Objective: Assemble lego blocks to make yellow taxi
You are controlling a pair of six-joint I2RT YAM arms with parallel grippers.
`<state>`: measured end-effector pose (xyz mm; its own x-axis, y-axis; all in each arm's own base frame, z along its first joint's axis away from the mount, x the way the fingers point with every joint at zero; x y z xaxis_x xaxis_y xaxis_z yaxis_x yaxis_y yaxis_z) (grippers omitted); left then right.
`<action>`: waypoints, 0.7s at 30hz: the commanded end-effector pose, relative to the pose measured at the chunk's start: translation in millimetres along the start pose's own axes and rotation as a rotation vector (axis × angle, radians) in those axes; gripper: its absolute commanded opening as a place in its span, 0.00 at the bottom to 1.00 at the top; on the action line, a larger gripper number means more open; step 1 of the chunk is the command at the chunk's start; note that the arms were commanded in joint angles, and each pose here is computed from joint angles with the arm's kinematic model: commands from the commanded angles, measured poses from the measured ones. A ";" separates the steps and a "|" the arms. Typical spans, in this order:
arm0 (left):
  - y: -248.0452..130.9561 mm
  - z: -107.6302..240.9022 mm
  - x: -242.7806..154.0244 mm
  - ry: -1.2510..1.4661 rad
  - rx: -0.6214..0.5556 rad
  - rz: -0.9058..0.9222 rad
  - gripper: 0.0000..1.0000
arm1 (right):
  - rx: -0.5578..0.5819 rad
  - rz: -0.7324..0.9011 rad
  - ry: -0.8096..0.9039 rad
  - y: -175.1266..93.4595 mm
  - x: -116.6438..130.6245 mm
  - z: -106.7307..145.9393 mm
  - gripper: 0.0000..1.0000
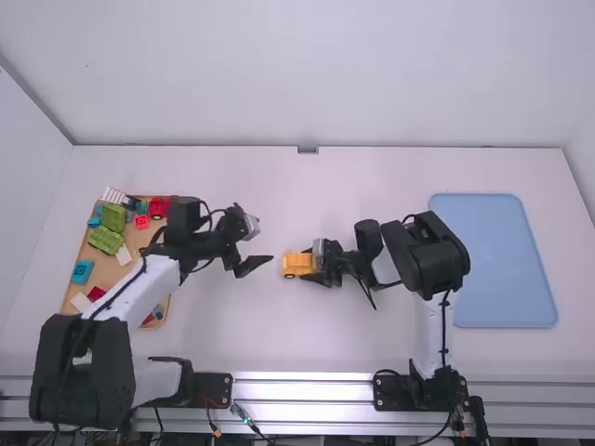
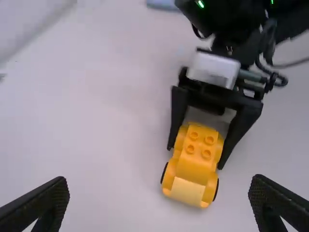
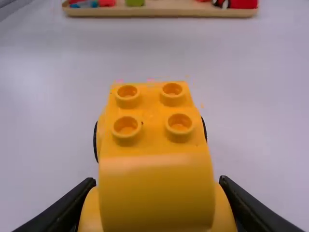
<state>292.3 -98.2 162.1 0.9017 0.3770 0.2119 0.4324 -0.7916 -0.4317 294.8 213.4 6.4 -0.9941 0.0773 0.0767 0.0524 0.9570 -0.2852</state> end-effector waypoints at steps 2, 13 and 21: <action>-24.9 -12.5 5.1 -0.076 -0.087 -0.027 0.99 | -0.065 0.075 0.106 -19.2 -21.1 -17.5 0.58; -31.9 7.8 34.4 -0.200 0.052 -0.234 0.99 | -0.078 0.722 0.406 -176.6 -100.3 -43.2 0.54; -32.6 17.0 65.7 -0.315 0.078 -0.422 0.99 | 0.109 1.290 0.727 -311.5 -79.4 -10.0 0.57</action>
<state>333.3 -44.9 185.5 0.6596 0.7288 0.1840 0.7278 -0.5582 -0.3983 362.0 -55.0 91.5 -0.1790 0.9472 0.2659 0.7735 0.3025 -0.5570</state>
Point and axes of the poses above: each hand's point on the last joint's axis, 136 mm out from that joint toward the fingers, its own y axis out along the fingers, its own x axis along the line the jaws close on, z = x × y, the point moved 5 cm from there along -y, back along the fingers, and after that the axes turned 8 degrees about y, right-handed, at the moved point
